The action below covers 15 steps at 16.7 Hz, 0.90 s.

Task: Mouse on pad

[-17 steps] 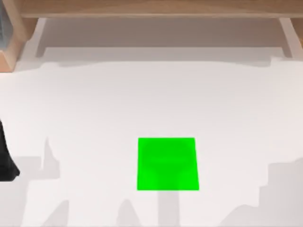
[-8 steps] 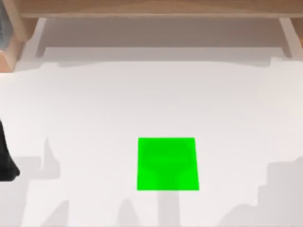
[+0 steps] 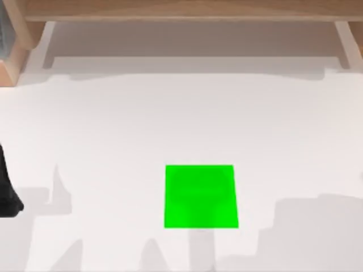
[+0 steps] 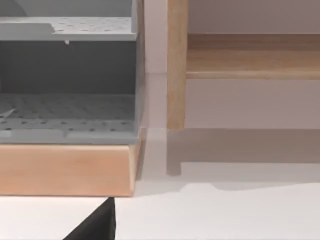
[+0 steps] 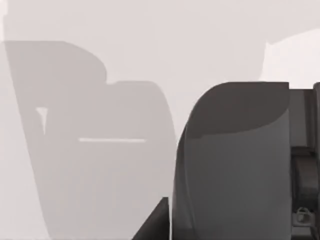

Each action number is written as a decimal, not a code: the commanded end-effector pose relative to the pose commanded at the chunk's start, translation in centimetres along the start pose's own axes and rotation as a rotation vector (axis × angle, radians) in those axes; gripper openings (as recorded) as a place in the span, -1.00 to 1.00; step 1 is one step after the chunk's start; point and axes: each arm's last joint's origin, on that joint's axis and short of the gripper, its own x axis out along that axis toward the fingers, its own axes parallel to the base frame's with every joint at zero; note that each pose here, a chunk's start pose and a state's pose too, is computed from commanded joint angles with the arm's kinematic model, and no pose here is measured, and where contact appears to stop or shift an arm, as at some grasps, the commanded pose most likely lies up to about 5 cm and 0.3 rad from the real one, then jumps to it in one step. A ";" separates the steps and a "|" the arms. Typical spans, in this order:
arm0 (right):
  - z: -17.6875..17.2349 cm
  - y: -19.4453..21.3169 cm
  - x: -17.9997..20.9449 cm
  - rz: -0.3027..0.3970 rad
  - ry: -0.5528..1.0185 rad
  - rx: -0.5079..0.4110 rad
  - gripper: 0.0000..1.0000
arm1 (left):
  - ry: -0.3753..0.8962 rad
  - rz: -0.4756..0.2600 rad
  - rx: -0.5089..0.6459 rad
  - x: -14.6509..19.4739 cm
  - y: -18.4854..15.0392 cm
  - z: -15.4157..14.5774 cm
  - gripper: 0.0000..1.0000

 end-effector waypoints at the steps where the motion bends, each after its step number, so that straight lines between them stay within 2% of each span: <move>1: -0.1 0.0 -0.9 0.000 -0.009 0.000 -1.00 | 0.000 0.000 0.000 0.0 0.0 0.0 1.00; 7: -0.2 0.1 -1.7 0.000 -0.019 0.000 -1.00 | 0.000 0.000 0.000 0.0 0.0 0.0 1.00; 10: 1.3 1.8 -2.1 -0.005 -0.024 -0.004 -1.00 | 0.000 0.000 0.000 0.0 0.0 0.0 1.00; 13: 4.2 6.6 -2.5 -0.009 -0.027 -0.016 -1.00 | 0.000 0.000 0.000 0.0 0.0 0.0 1.00; 15: 5.3 12.1 -2.3 -0.011 -0.016 -0.051 -1.00 | 0.000 0.000 0.000 0.0 0.0 0.0 1.00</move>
